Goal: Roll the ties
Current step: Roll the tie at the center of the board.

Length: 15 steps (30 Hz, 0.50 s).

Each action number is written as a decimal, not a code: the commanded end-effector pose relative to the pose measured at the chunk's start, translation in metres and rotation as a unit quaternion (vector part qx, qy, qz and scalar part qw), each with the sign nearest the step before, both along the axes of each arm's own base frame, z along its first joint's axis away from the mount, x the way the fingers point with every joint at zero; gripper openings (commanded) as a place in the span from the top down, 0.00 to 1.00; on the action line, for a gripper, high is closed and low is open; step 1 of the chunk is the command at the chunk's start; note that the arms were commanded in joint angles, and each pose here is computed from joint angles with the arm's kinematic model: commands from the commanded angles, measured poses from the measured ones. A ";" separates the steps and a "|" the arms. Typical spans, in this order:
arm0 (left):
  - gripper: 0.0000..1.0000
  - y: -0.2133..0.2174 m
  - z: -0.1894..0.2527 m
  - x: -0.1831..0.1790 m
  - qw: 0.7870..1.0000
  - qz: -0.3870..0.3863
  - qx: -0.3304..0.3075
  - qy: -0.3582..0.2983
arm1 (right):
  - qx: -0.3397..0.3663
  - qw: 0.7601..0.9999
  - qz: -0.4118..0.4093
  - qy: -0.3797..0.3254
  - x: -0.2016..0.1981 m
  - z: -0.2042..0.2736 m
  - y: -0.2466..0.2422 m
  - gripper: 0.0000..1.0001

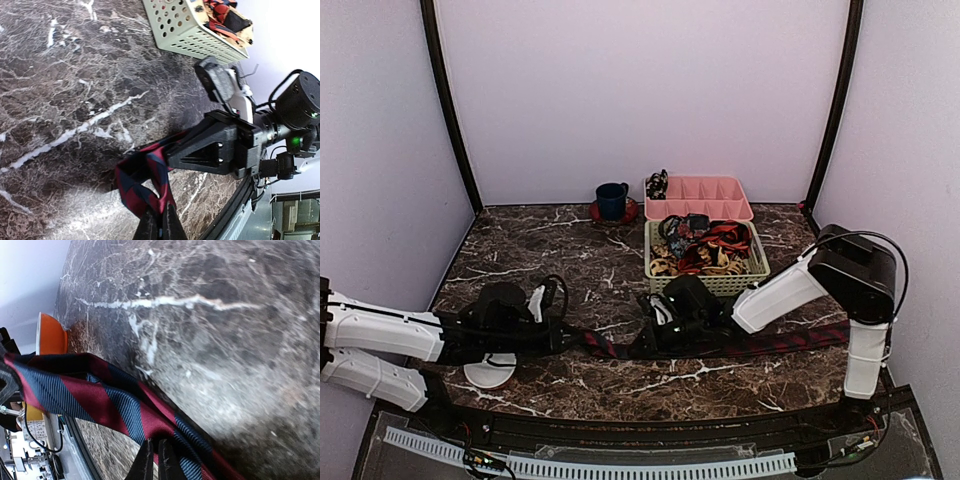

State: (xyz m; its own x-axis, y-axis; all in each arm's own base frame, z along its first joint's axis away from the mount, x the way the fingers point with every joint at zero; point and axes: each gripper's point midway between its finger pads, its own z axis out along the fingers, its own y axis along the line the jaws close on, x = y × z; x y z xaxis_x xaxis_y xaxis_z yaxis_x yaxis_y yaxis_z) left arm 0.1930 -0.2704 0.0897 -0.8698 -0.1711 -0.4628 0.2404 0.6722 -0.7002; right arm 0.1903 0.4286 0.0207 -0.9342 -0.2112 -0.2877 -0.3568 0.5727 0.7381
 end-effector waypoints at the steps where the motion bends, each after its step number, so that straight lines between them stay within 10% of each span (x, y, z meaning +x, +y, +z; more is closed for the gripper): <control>1: 1.00 -0.019 0.039 -0.004 0.997 -0.053 -0.047 -0.043 | -0.071 0.997 -0.005 0.030 -0.012 -0.044 -0.010 0.93; 15: 1.00 -0.045 0.025 -0.004 0.997 -0.076 -0.019 -0.026 | -0.014 1.000 -0.008 -0.021 -0.002 0.028 -0.022 0.71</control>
State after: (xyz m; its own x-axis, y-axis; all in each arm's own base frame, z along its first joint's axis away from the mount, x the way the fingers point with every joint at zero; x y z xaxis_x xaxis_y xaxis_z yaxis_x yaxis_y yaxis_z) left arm 0.1840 -0.3103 0.1142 -0.8664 -0.0612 -0.4956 0.3695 0.5889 -0.7188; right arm 0.1901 0.4325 0.0337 -0.9257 -0.2214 -0.3066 -0.3778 0.5789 0.7226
